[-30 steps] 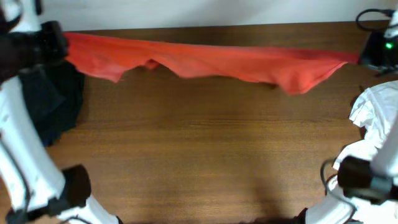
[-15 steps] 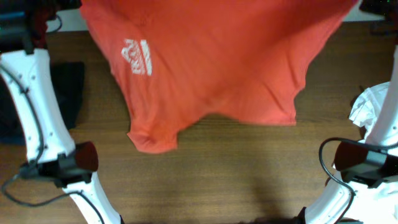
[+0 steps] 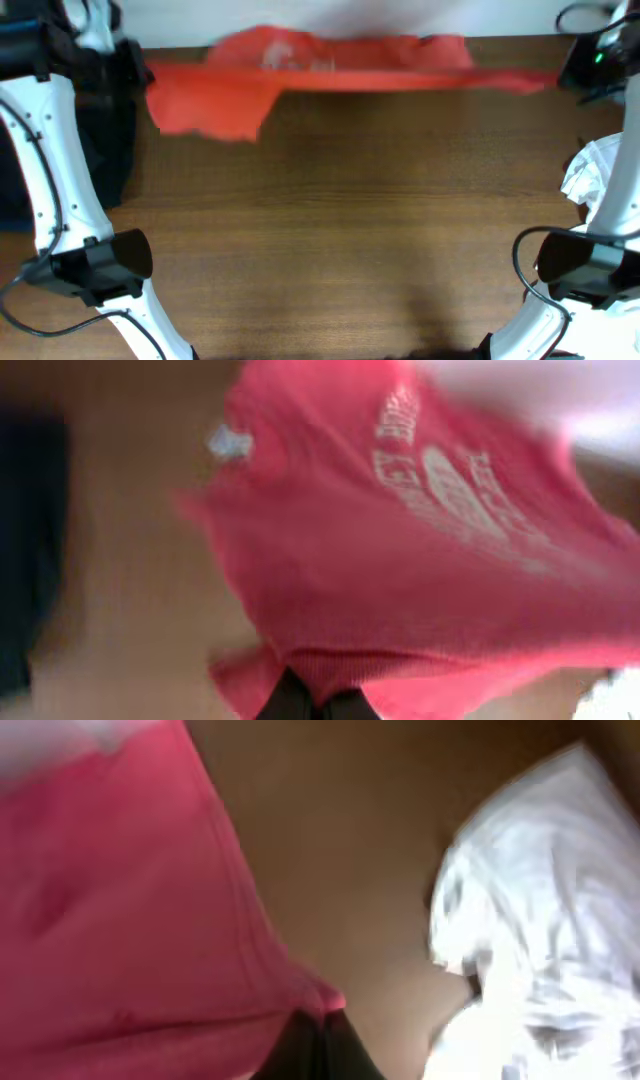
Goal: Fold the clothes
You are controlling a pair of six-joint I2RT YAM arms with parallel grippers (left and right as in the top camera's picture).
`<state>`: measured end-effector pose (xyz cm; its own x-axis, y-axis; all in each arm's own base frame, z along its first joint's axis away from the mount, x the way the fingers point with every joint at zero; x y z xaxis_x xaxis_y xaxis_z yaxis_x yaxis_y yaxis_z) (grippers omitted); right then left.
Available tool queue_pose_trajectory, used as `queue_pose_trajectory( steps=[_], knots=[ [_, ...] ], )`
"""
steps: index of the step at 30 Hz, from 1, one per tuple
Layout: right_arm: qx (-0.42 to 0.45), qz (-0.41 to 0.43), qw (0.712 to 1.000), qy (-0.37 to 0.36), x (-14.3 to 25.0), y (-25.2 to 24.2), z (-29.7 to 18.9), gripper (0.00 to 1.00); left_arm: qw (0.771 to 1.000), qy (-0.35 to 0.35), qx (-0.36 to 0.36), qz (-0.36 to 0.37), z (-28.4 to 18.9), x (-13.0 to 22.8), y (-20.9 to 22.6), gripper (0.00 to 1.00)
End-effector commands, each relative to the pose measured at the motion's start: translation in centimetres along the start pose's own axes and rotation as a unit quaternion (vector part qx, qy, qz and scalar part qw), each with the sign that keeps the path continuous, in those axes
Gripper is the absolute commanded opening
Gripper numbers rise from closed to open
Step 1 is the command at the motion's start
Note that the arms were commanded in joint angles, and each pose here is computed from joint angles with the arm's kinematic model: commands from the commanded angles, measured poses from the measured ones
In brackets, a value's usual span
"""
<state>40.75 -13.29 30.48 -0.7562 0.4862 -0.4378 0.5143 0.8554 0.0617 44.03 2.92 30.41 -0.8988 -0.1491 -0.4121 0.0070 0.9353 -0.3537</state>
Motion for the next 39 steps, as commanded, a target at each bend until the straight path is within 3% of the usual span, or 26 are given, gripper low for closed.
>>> queue_pose_trajectory(
  steps=[1, 5, 7, 10, 14, 20, 23, 26, 29, 39],
  knots=[
    [0.067, -0.007, 0.990, 0.124, 4.8, -2.7, 5.4, 0.04, 0.988, 0.152, 0.002, -0.007, 5.6, 5.9, 2.6, 0.00],
    [0.115, -0.020, 0.940, 0.321, 15.3, -5.2, 11.1, 0.04, 0.942, 0.330, 0.033, -0.052, 10.6, 15.4, 4.4, 0.00],
    [0.131, -0.004, 0.919, 0.371, 18.6, -6.9, 12.3, 0.04, 0.923, 0.377, 0.039, -0.071, 11.5, 18.5, 4.8, 0.00],
    [0.143, 0.038, 0.902, 0.406, 21.5, -9.3, 13.1, 0.04, 0.907, 0.411, 0.041, -0.083, 12.2, 21.0, 5.1, 0.00],
    [0.144, 0.060, 0.897, 0.414, 22.6, -10.3, 12.9, 0.04, 0.898, 0.432, 0.030, -0.085, 11.4, 23.0, 5.2, 0.00],
    [0.140, 0.063, 0.909, 0.388, 22.2, -10.2, 10.4, 0.04, 0.927, 0.370, 0.015, -0.057, 7.7, 24.3, 3.6, 0.00],
    [0.129, 0.068, 0.919, 0.366, 21.6, -9.9, 9.8, 0.04, 0.926, 0.370, 0.028, -0.064, 6.9, 24.5, 2.9, 0.00],
    [0.064, 0.072, 0.942, 0.322, 19.8, -8.1, 11.7, 0.04, 0.955, 0.272, 0.093, -0.078, 8.8, 21.0, 2.4, 0.00],
    [-0.009, 0.072, 0.960, 0.269, 17.4, -6.0, 13.3, 0.04, 0.967, 0.192, 0.142, -0.088, 9.8, 17.9, 2.1, 0.00],
    [-0.075, 0.005, 0.987, 0.143, 12.6, -0.4, 15.5, 0.04, 0.987, 0.083, 0.114, -0.084, 12.2, 12.9, 3.9, 0.03]
  ],
)
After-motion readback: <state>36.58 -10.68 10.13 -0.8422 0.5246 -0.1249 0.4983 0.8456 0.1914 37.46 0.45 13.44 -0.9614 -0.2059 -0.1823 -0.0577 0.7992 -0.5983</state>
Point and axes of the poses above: each gripper's point midway between its finger pads, its own z axis out along the fingers, its own y axis along the line the jaws close on, x = y × z, the point moved 2 cm from there along -z, back along the fingers, and after that the axes turned 6 degrees about z, right-handed, at the moved point
